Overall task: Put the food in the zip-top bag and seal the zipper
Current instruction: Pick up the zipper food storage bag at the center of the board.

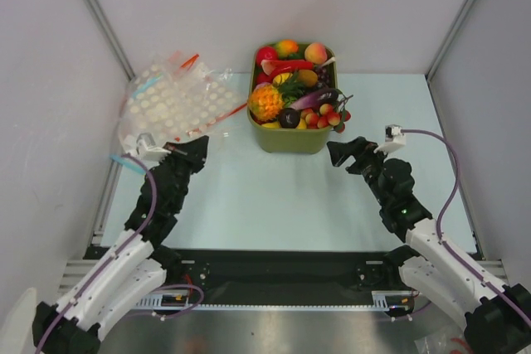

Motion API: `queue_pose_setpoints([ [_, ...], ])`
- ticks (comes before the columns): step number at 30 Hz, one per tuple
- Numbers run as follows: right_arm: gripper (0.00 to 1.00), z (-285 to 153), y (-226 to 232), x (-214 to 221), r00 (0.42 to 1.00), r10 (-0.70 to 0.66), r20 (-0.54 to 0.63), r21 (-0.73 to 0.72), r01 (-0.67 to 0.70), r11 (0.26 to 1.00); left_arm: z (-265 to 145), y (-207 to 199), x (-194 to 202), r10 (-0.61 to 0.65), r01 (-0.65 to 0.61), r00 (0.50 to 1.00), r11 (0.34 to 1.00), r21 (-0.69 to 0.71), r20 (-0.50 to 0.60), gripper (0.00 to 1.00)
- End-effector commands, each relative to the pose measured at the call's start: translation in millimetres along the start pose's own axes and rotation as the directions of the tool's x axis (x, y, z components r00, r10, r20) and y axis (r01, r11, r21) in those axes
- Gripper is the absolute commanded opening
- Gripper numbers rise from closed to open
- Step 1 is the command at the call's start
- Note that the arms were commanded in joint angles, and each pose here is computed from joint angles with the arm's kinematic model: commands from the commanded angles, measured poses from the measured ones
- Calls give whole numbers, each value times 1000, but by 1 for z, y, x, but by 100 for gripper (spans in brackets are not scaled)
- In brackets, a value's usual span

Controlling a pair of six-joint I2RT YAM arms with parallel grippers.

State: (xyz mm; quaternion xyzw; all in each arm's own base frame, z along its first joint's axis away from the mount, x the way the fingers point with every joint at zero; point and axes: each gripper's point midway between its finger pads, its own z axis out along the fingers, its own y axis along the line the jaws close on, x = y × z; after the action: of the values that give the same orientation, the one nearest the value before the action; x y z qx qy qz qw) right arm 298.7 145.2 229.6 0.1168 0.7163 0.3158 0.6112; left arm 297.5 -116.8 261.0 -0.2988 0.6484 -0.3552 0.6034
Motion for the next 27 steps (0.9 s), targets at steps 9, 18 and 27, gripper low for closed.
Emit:
queue_pose_setpoints([
  [9, 81, -15, 92, 22, 981, -190, -52, -477, 143, 867, -32, -16, 6, 46, -37, 997, 988, 147, -57, 0],
  [18, 69, -27, 146, 68, 923, -377, -75, -669, 233, 705, -25, -35, 51, 75, -11, 962, 971, 237, -264, 0],
  [27, 59, -37, 172, 105, 879, -462, -116, -771, 213, 600, -39, -65, 64, 107, 10, 941, 939, 343, -320, 0],
])
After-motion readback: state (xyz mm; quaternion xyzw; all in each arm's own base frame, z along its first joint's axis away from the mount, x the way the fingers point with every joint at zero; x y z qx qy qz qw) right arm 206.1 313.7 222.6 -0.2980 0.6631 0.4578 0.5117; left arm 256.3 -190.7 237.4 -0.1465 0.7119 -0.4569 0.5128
